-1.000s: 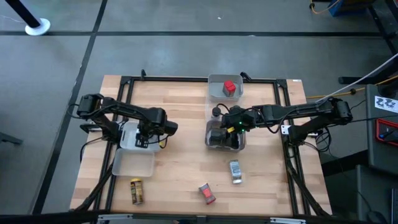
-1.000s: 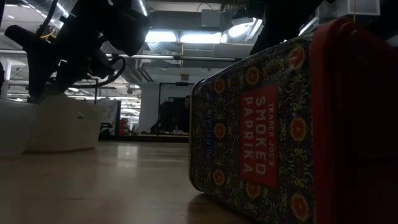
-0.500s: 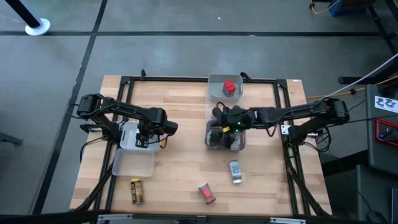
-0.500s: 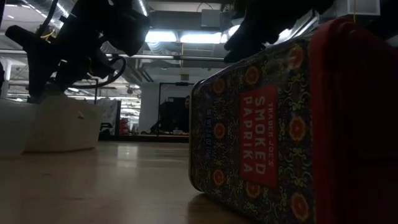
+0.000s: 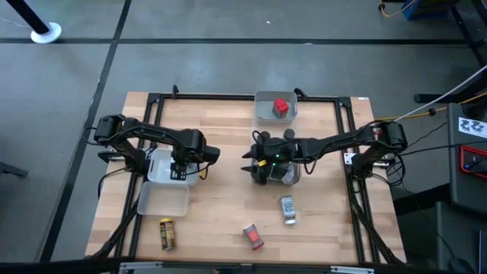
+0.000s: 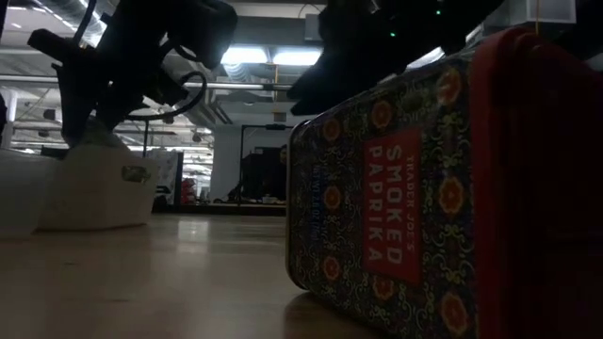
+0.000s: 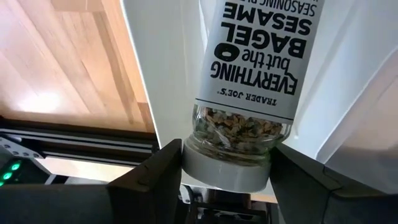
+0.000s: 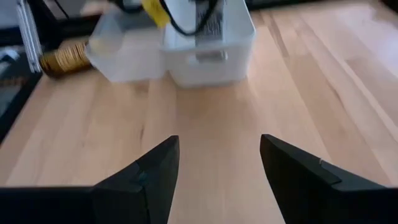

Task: Sort spices by type
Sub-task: Put the left white seasoning bottle into the white bin

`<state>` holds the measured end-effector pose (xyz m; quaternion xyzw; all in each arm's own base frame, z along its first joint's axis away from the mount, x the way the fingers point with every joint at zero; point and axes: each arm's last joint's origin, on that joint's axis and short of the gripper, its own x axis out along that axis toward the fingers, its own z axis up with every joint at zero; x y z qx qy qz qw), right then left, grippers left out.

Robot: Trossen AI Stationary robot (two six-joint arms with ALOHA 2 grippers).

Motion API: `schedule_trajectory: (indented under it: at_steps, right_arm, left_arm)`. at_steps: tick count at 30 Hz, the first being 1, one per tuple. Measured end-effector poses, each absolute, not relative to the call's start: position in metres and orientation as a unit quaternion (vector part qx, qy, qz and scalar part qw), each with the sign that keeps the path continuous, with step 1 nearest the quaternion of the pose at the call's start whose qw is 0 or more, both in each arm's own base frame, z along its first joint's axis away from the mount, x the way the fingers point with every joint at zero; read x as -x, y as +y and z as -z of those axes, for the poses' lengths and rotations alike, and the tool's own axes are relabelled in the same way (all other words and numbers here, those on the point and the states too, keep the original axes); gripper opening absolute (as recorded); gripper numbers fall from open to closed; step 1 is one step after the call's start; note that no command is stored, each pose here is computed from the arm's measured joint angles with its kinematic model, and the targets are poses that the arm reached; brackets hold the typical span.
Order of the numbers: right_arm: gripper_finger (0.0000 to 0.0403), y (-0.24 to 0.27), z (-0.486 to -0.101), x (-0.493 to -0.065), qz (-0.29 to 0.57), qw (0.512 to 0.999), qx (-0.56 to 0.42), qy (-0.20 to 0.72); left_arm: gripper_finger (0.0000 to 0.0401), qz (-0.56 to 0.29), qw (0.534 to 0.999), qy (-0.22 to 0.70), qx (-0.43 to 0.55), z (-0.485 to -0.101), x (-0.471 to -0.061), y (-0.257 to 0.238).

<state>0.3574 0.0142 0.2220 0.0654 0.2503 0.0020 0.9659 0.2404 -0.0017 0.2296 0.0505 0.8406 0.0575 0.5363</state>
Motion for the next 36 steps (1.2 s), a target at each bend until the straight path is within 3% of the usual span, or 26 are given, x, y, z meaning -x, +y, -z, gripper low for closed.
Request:
schedule_trajectory:
  at_steps: [12,24,36]
  right_arm:
    - [0.0225,0.016,-0.198,-0.386,-0.014,0.976,-0.068,0.204]
    - [0.0225,0.023,-0.197,-0.428,-0.072,0.977,-0.067,0.19]
    - [0.0225,0.028,-0.161,-0.476,-0.069,0.975,-0.053,0.202]
  left_arm:
    - [0.0198,-0.06,0.539,0.839,-0.048,-0.231,-0.241,-0.002]
    - [0.0198,-0.061,0.537,0.84,-0.048,-0.23,-0.241,-0.002]
    - [0.0198,-0.079,0.538,0.839,-0.037,-0.23,-0.241,-0.002]
